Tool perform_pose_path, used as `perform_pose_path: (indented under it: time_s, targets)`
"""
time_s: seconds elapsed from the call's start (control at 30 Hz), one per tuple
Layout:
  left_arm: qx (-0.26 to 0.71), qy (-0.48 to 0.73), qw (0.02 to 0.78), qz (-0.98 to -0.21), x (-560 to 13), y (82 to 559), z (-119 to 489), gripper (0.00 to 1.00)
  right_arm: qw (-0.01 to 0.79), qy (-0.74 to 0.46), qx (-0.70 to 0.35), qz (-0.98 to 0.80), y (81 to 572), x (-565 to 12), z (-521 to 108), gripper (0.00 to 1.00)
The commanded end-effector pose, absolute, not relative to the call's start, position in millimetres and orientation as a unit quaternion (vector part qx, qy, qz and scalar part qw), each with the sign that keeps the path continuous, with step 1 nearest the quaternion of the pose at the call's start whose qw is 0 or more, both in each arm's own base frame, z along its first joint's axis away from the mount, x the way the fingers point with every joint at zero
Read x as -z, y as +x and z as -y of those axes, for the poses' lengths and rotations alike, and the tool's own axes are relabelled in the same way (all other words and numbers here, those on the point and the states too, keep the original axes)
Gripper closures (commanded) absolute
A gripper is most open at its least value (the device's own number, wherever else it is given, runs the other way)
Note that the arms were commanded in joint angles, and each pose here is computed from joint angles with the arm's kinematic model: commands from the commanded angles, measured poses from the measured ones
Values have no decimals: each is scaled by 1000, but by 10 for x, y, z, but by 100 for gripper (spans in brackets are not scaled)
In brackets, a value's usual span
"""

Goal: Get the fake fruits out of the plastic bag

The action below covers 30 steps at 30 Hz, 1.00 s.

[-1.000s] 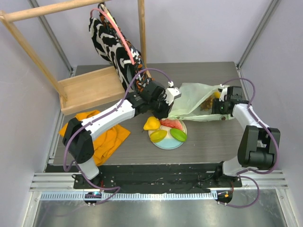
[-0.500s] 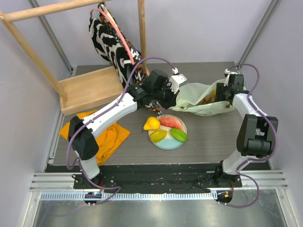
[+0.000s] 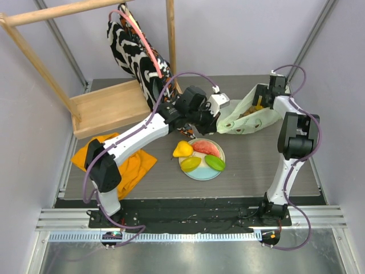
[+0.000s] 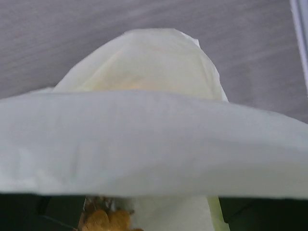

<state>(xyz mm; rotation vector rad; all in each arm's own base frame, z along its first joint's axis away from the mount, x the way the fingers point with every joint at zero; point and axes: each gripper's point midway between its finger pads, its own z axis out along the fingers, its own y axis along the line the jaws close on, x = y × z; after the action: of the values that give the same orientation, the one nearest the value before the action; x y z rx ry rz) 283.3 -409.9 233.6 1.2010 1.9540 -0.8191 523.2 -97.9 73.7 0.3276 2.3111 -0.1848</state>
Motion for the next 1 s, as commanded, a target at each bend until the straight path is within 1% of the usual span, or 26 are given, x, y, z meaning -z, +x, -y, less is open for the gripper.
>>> perform_pose_path:
  time_s: [0.0,0.03,0.07,0.13,0.17,0.2,0.27,0.3,0.37,0.4,0.43,0.5,0.53,0.57,0.67,0.7,0.73,0.77,0.8,0.87,0.93,0.97]
  targets:
    - [329,475,340,-741,-2410,2724,4162,100,433,161,53,-885,5741,-749,1008,1]
    - [327,476,341,-742,-2399,2726,4156,100,442,160,51,-881,5864,-811,1005,2]
    - [327,476,341,-742,-2403,2725,4151,100,427,159,49,-889,5906,-582,964,1]
    - [322,477,341,-743,-2389,2722,4144,100,434,146,51,-888,6053,-579,928,2]
    - [319,477,342,-744,-2383,2735,4140,100,433,135,53,-890,6090,-544,861,4]
    - [317,480,342,-743,-2386,2714,4150,100,429,122,59,-893,6113,-467,851,12]
    - [311,483,349,-741,-2417,2735,4162,100,432,117,61,-892,6157,-500,828,20]
    - [309,485,348,-741,-2401,2730,4178,100,432,114,58,-893,6167,-487,817,27]
    - [306,486,349,-740,-2396,2742,4199,100,425,102,60,-897,6142,-467,810,35]
    - [305,487,347,-741,-2371,2739,4218,100,421,97,61,-900,6119,-443,807,38]
    - [303,488,348,-741,-2360,2747,4227,100,413,82,58,-905,6066,-444,780,45]
    - [295,491,353,-740,-2361,2768,4247,100,408,61,49,-910,5985,-496,735,53]
    - [292,491,354,-740,-2352,2780,4244,100,411,48,34,-910,5898,-633,679,61]
    - [288,491,356,-741,-2347,2793,4247,100,412,38,22,-910,5845,-693,636,65]
    - [277,491,357,-745,-2263,2835,4227,100,425,23,-30,-905,5570,-1066,471,71]
    - [272,491,353,-749,-2193,2832,4210,100,411,21,-41,-910,5402,-1001,420,72]
    - [267,489,351,-752,-2143,2846,4204,100,412,14,-52,-909,5310,-1052,365,73]
    - [263,488,351,-755,-2104,2861,4198,100,435,1,-71,-898,5220,-1331,278,73]
    - [253,486,349,-760,-2023,2880,4170,100,421,-5,-81,-903,5056,-1217,222,74]
    - [246,482,348,-765,-1954,2909,4154,100,442,-17,-96,-892,4913,-1443,136,76]
    - [237,478,348,-771,-1899,2933,4127,100,436,-17,-108,-893,4756,-1434,88,76]
    - [233,477,349,-772,-1885,2947,4123,100,446,-20,-113,-887,4705,-1551,70,76]
